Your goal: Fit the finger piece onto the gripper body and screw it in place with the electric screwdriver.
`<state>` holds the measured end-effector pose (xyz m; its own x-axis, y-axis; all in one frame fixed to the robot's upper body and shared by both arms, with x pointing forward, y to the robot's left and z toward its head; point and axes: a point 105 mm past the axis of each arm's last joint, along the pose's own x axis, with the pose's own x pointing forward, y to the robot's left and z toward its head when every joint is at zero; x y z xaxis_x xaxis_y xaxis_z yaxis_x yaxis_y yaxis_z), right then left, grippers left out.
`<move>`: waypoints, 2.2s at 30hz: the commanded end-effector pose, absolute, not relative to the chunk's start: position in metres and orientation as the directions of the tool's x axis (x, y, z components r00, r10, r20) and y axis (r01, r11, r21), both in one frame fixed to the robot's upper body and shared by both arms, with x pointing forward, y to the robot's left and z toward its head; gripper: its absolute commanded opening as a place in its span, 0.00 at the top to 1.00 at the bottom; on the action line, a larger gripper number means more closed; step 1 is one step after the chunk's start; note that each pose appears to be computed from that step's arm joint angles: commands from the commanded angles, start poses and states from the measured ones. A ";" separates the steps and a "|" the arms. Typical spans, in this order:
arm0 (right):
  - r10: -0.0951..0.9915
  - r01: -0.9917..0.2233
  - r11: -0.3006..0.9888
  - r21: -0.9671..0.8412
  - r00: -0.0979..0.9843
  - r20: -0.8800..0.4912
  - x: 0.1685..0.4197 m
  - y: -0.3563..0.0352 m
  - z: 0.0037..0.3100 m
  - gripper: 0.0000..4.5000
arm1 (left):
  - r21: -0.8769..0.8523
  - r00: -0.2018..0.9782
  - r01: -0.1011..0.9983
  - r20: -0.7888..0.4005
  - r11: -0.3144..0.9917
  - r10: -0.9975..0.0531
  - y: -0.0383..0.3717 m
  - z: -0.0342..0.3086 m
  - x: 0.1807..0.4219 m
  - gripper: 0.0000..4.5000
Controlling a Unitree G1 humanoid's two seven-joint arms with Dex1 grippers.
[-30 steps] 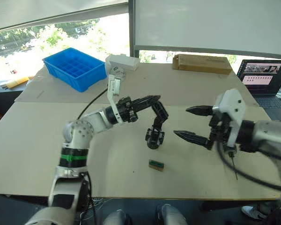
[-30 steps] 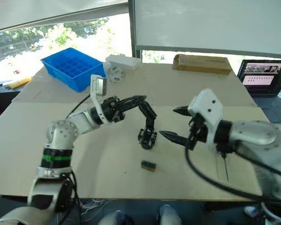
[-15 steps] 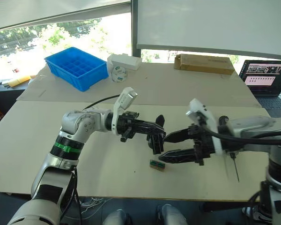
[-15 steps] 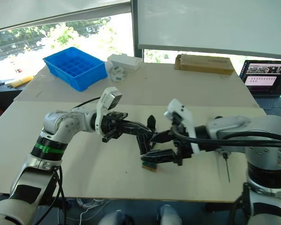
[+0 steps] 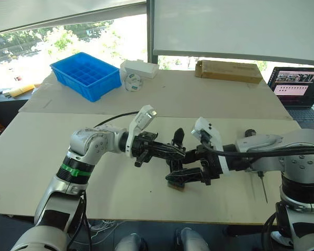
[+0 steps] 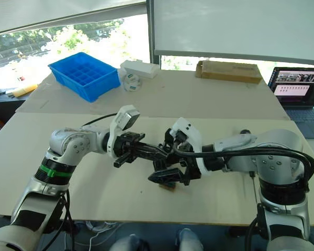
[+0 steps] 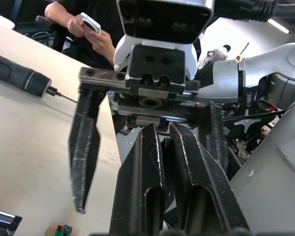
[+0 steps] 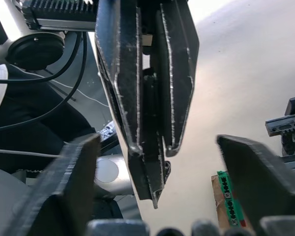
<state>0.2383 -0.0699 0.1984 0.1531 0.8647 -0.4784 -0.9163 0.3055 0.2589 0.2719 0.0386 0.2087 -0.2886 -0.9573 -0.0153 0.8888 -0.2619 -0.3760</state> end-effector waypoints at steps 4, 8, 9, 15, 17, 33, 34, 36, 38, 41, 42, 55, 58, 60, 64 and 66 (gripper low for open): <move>0.873 -0.923 0.290 0.253 0.146 -0.466 0.234 -0.073 0.205 0.65 | -0.333 -0.282 0.903 0.014 -0.270 -0.959 0.039 0.219 0.271 1.00; 0.875 -0.925 0.264 0.274 0.109 -0.472 0.227 -0.074 0.202 0.92 | -0.322 -0.265 0.912 0.014 -0.255 -0.964 0.039 0.220 0.274 1.00; 0.876 -0.925 0.261 0.277 0.106 -0.470 0.226 -0.074 0.201 0.92 | -0.323 -0.263 0.912 0.015 -0.254 -0.965 0.040 0.220 0.274 1.00; 0.886 -0.918 0.280 0.281 0.134 -0.444 0.229 -0.076 0.202 0.92 | -0.346 -0.267 0.901 0.040 -0.264 -0.963 0.045 0.224 0.273 0.90; 0.892 -0.922 0.281 0.268 0.148 -0.427 0.229 -0.078 0.204 0.92 | -0.314 -0.224 0.922 0.044 -0.226 -0.974 0.045 0.226 0.279 0.72; 0.950 -0.961 0.278 0.013 0.273 -0.150 0.230 -0.098 0.213 0.92 | 0.314 0.211 0.936 -0.143 0.157 -0.967 0.129 0.157 0.359 0.00; 0.948 -0.959 0.281 -0.020 0.281 -0.146 0.232 -0.099 0.212 0.92 | 0.324 0.188 0.938 -0.185 0.121 -0.964 0.127 0.144 0.356 0.00; 0.941 -0.950 0.305 -0.075 0.312 -0.131 0.239 -0.102 0.208 0.92 | 0.287 0.151 0.954 -0.222 0.083 -0.963 0.120 0.126 0.352 0.00; 0.938 -0.939 0.315 -0.137 0.329 -0.104 0.245 -0.104 0.206 0.92 | 0.263 0.150 0.961 -0.223 0.089 -0.963 0.113 0.117 0.353 0.00; 0.951 -0.935 0.268 -0.234 0.295 -0.090 0.245 -0.103 0.201 0.92 | 0.250 0.161 0.963 -0.236 0.101 -0.958 0.096 0.102 0.358 0.00; 0.954 -0.935 0.261 -0.242 0.287 -0.081 0.244 -0.102 0.201 0.92 | 0.246 0.164 0.963 -0.232 0.105 -0.959 0.089 0.100 0.359 0.00; 0.952 -0.927 0.269 -0.261 0.297 -0.074 0.241 -0.099 0.195 0.92 | 0.240 0.092 0.970 -0.209 0.040 -0.974 0.032 0.099 0.361 0.00; 0.951 -0.926 0.274 -0.261 0.302 -0.074 0.240 -0.099 0.194 0.92 | 0.254 0.076 0.967 -0.218 0.019 -0.973 0.021 0.101 0.361 0.00; 0.949 -0.925 0.277 -0.261 0.305 -0.074 0.239 -0.099 0.194 0.92 | 0.259 0.076 0.966 -0.224 0.016 -0.972 0.018 0.100 0.361 0.00; 0.946 -0.922 0.289 -0.259 0.316 -0.073 0.237 -0.100 0.192 0.92 | 0.271 0.067 0.963 -0.262 -0.006 -0.963 0.017 0.095 0.360 0.00; 0.945 -0.921 0.291 -0.257 0.319 -0.072 0.236 -0.100 0.191 0.92 | 0.265 0.070 0.964 -0.267 -0.004 -0.961 0.017 0.094 0.360 0.00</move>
